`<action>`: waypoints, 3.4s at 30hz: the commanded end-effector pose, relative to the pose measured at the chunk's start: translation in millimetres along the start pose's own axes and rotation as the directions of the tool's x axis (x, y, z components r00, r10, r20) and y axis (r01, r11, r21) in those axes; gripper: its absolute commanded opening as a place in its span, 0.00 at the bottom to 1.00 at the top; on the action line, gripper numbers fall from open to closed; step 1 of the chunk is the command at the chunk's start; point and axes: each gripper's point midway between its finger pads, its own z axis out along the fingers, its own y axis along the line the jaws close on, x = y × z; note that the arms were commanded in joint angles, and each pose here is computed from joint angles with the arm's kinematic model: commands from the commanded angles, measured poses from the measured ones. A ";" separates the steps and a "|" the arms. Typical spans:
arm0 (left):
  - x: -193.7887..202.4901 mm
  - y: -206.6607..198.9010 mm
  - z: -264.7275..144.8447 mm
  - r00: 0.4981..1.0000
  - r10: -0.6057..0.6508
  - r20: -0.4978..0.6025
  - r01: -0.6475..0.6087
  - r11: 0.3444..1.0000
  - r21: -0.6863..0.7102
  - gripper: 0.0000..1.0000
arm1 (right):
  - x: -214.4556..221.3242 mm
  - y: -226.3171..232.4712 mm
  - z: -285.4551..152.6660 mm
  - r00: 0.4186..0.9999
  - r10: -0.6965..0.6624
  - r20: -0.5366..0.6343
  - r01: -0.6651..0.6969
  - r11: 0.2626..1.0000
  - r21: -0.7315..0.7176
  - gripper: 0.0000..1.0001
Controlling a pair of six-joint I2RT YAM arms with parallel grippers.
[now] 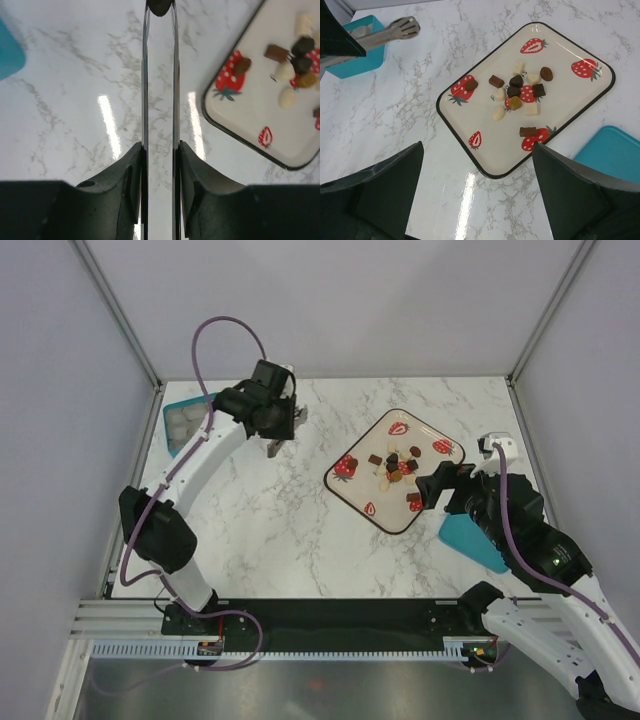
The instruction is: Pack the chocolate
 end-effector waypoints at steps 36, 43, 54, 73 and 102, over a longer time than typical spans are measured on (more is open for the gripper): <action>-54.7 301.8 31.6 0.887 -0.398 0.232 0.461 0.755 -0.466 0.39 | 19.1 6.7 30.4 0.999 -0.024 -0.033 0.023 1.000 -0.018 0.98; -48.6 306.0 49.5 0.897 -0.396 0.198 0.441 0.762 -0.474 0.40 | 17.9 8.8 36.0 0.999 -0.028 -0.035 0.027 0.999 -0.017 0.98; -44.3 308.8 52.4 0.903 -0.388 0.184 0.427 0.760 -0.489 0.49 | 18.9 9.9 40.0 0.999 -0.024 -0.038 0.023 1.000 -0.016 0.98; -56.8 177.8 -9.0 0.966 -0.199 0.165 0.235 0.941 -0.244 0.51 | 3.3 6.6 13.7 1.000 0.008 -0.013 -0.008 1.000 -0.011 0.98; 116.2 -180.4 14.7 0.951 0.304 -0.060 -0.281 0.928 0.243 0.54 | -9.7 -2.1 -24.1 0.999 0.043 0.026 -0.043 0.999 -0.011 0.98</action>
